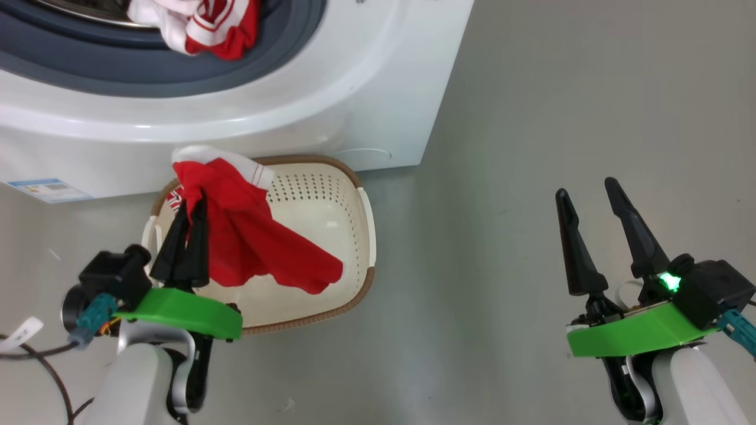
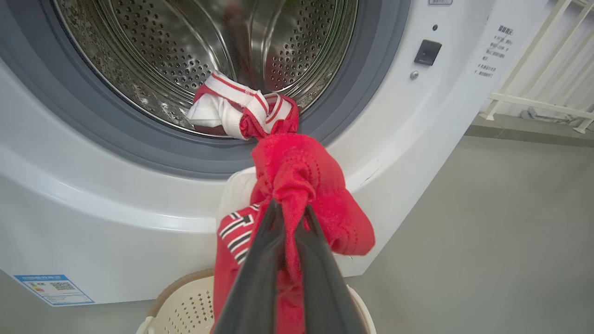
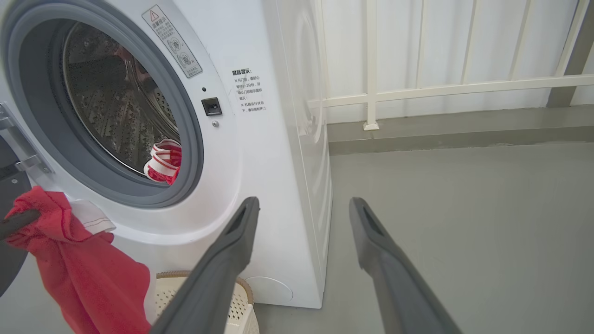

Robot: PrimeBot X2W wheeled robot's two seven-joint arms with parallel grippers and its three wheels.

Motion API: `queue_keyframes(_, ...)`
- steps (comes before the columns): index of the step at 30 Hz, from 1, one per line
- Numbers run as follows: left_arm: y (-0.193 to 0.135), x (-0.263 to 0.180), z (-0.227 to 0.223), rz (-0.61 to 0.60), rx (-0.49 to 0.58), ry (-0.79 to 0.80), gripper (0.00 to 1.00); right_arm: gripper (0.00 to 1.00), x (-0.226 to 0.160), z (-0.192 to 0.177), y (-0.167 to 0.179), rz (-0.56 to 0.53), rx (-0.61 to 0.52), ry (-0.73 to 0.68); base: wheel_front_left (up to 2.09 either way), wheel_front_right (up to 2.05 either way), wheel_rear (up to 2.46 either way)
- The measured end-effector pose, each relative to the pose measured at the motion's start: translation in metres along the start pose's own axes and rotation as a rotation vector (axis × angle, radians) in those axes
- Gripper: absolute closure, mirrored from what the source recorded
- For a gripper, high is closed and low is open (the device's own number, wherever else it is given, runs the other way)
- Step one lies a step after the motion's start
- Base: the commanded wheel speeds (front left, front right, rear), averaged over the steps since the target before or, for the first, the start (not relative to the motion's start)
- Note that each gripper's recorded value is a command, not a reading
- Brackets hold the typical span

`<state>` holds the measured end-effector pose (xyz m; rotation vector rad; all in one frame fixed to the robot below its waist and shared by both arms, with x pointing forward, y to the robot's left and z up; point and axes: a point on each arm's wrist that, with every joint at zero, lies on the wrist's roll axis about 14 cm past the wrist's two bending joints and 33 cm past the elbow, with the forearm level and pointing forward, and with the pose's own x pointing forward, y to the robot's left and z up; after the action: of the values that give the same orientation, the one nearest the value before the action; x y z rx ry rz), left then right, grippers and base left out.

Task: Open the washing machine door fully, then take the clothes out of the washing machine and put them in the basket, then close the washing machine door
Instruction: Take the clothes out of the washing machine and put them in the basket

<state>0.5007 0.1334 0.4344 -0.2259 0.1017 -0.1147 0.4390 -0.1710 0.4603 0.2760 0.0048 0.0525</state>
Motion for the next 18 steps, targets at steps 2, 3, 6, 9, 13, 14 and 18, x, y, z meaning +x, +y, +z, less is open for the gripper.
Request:
queue_keyframes(2, 0.003, 0.004, -0.016, 0.009, 0.002, 0.047, 1.0, 0.0, 0.002, -0.002, -0.002, -0.004, -0.002, 0.003, 0.0, 0.0, 0.0)
queue_keyframes(3, 0.003, 0.005, -0.025, 0.007, 0.0, 0.072, 1.0, 0.0, 0.003, -0.003, -0.003, -0.006, -0.003, 0.004, 0.0, 0.0, 0.0)
queue_keyframes(6, 0.005, 0.01, -0.049, 0.008, -0.002, 0.139, 1.0, 0.0, 0.006, -0.006, -0.006, -0.012, -0.006, 0.01, 0.0, 0.0, 0.0)
queue_keyframes(9, 0.008, 0.014, -0.071, 0.01, -0.004, 0.2, 1.0, 0.0, 0.009, -0.011, -0.009, -0.017, -0.007, 0.021, 0.0, 0.0, 0.0)
queue_keyframes(13, 0.01, 0.018, -0.101, 0.013, -0.01, 0.291, 1.0, 0.0, 0.012, -0.017, -0.01, -0.019, -0.002, 0.033, 0.0, 0.0, 0.0)
queue_keyframes(14, 0.01, 0.018, -0.108, 0.014, -0.014, 0.315, 1.0, 0.0, 0.012, -0.02, -0.011, -0.021, -0.002, 0.04, 0.0, 0.0, 0.0)
queue_keyframes(18, 0.014, 0.019, -0.138, 0.025, -0.013, 0.409, 1.0, 0.0, 0.016, -0.025, -0.014, -0.023, -0.006, 0.05, 0.0, 0.0, 0.0)
